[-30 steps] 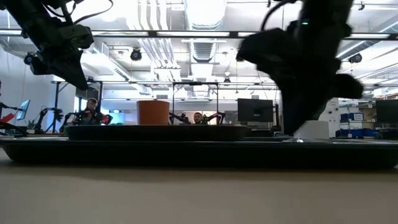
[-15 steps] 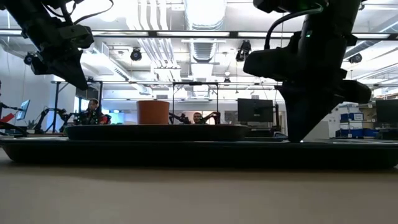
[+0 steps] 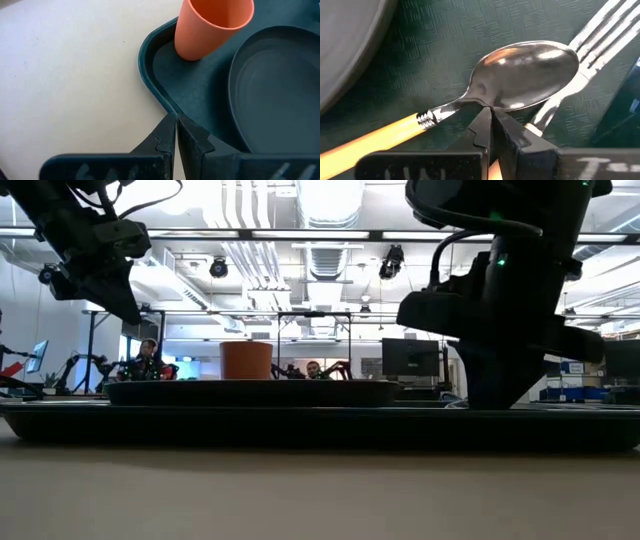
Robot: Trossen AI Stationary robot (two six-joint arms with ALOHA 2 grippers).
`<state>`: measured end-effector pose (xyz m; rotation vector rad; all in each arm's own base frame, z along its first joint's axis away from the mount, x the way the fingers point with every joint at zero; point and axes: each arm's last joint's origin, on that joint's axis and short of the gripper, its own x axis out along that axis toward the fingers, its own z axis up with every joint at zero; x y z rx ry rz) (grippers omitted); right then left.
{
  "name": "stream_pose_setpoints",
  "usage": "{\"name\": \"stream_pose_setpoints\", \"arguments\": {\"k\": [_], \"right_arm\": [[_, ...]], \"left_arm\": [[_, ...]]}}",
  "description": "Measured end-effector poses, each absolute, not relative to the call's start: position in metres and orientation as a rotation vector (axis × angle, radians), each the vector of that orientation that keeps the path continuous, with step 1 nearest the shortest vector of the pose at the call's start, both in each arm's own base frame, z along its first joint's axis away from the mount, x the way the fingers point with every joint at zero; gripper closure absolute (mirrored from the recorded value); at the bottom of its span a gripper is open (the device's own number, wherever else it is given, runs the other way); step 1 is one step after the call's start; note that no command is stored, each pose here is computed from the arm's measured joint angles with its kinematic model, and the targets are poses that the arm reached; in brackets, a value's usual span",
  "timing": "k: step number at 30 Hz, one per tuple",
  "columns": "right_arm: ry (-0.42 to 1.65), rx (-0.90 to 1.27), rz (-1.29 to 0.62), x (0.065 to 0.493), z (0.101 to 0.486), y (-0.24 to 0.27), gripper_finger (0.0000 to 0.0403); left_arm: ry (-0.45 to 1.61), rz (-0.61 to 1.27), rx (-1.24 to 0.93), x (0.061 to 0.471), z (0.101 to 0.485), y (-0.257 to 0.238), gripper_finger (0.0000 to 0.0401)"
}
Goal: Pick and place plate/cup/fork/spoon on tray
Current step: Adjust the orange spoon on the black tray
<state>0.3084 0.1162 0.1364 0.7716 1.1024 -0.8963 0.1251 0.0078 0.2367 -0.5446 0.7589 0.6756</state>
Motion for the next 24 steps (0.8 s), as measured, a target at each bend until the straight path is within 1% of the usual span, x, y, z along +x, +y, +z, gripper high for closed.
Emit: {"name": "stream_pose_setpoints", "arguments": {"k": [5,24], "right_arm": [[1.092,0.753,-0.909,0.3101,0.1309,0.1164,0.0394],[0.959,0.704,-0.949,0.3147,0.1295,0.1119,0.0394]], "left_arm": [[0.758,0.676,-0.545,0.1251,0.2367,0.0078,0.0401],[0.759,0.675,-0.545,0.1251,0.2367,0.0077,0.0401]]}}
